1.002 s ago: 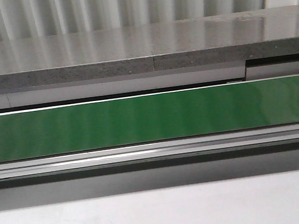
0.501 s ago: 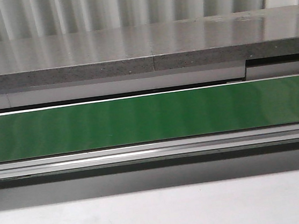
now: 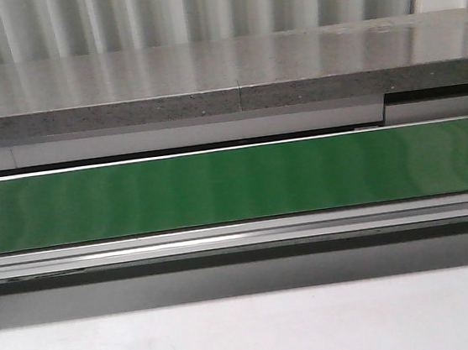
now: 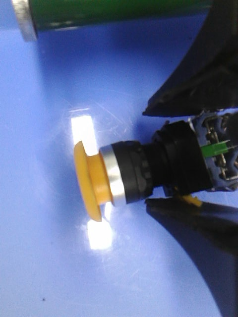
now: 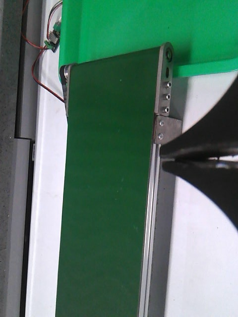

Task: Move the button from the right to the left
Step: 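Open the left gripper to release the button into the blue tray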

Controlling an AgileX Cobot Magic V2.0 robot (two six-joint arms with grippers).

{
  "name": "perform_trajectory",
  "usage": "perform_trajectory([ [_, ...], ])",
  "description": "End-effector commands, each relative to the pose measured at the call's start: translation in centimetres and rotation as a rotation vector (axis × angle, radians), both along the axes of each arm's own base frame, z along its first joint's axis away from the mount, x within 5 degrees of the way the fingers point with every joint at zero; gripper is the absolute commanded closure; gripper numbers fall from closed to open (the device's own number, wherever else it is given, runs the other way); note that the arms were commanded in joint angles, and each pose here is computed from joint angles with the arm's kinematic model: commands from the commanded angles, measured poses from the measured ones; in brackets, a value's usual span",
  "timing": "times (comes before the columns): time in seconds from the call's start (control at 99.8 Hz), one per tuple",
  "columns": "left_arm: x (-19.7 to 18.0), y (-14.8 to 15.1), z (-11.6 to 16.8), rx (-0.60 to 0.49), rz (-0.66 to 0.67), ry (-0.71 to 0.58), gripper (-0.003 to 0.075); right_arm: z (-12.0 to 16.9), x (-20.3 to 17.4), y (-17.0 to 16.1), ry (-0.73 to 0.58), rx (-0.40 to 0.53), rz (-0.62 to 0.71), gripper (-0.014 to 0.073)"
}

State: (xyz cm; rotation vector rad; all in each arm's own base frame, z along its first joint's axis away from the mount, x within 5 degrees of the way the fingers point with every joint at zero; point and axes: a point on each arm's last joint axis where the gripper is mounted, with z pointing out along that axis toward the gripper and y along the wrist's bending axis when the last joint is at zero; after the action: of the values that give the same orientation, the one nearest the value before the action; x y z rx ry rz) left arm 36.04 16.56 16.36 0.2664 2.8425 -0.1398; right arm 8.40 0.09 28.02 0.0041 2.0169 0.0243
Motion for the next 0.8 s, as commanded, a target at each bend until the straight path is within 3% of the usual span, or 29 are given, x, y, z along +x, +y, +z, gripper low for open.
perform_trajectory([
  [0.0,0.3,-0.3,2.6,0.027,-0.002,-0.072,0.0561,1.3,0.2,-0.2,-0.077,0.003,-0.022,0.0662],
  [0.231,0.2,-0.2,2.5,0.038,-0.01,-0.065,0.0352,1.3,0.2,-0.2,-0.077,0.003,-0.022,0.0662],
  [0.411,0.2,-0.2,2.5,0.04,-0.01,-0.065,0.0246,1.3,0.2,-0.2,-0.077,0.003,-0.022,0.0662],
  [0.792,0.3,0.1,3.9,0.075,-0.019,-0.086,0.0224,1.3,0.2,-0.2,-0.077,0.003,-0.022,0.0662],
])
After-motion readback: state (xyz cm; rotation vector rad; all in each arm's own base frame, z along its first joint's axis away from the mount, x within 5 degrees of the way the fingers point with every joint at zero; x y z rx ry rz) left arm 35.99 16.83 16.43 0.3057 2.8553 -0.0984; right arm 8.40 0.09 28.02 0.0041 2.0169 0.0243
